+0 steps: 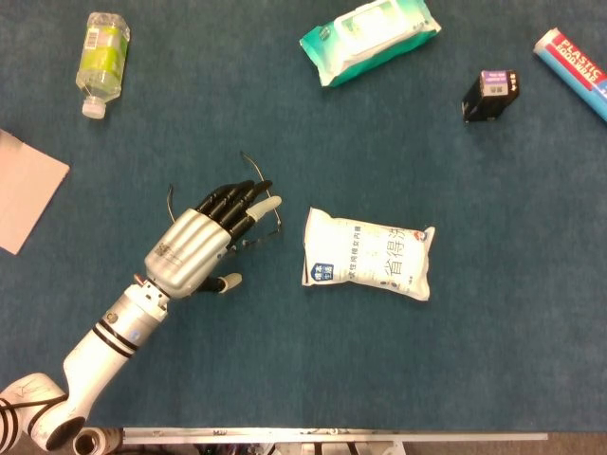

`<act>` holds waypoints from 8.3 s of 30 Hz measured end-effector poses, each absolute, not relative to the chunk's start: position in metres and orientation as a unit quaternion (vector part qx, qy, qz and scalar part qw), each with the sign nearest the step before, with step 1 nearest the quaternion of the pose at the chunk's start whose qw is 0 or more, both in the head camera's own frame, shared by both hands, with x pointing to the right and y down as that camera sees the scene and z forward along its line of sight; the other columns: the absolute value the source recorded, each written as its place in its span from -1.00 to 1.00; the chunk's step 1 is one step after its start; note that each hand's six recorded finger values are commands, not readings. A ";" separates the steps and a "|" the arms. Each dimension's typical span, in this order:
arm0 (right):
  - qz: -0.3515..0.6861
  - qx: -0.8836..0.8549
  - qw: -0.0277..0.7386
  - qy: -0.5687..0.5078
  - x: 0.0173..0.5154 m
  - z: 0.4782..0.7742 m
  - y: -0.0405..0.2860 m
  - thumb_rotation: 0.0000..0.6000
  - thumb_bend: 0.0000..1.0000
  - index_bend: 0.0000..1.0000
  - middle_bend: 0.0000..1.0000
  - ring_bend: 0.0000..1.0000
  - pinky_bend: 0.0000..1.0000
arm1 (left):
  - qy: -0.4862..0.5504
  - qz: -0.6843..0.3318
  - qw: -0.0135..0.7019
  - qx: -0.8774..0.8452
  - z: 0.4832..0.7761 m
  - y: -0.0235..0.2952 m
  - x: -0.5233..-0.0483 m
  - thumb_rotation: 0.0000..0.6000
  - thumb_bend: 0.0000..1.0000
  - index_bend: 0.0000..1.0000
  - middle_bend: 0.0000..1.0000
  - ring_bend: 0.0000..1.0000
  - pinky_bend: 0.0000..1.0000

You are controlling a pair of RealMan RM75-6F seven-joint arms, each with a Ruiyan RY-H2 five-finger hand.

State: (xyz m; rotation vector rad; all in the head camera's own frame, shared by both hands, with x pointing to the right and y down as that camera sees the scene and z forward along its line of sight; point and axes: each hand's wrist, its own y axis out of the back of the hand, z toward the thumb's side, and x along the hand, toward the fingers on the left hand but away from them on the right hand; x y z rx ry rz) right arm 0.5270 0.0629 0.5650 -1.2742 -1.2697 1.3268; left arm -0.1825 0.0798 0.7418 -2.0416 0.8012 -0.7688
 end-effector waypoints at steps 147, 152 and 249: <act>0.521 -0.530 0.431 -0.512 0.522 0.561 0.066 1.00 -0.42 0.21 -0.22 -0.49 -0.42 | 0.160 -0.503 0.432 -0.731 0.751 0.120 -0.242 1.00 0.61 -0.92 -1.00 -1.00 -1.00; 0.521 -0.530 0.431 -0.512 0.522 0.561 0.066 1.00 -0.42 0.21 -0.22 -0.49 -0.42 | 0.155 -0.507 0.429 -0.732 0.753 0.122 -0.244 1.00 0.61 -0.92 -1.00 -1.00 -1.00; 0.509 -0.531 0.435 -0.519 0.520 0.553 0.068 1.00 -0.42 0.21 -0.22 -0.49 -0.42 | 0.371 -0.527 0.373 -0.668 0.701 0.048 -0.323 1.00 -0.32 -0.78 -1.00 -1.00 -1.00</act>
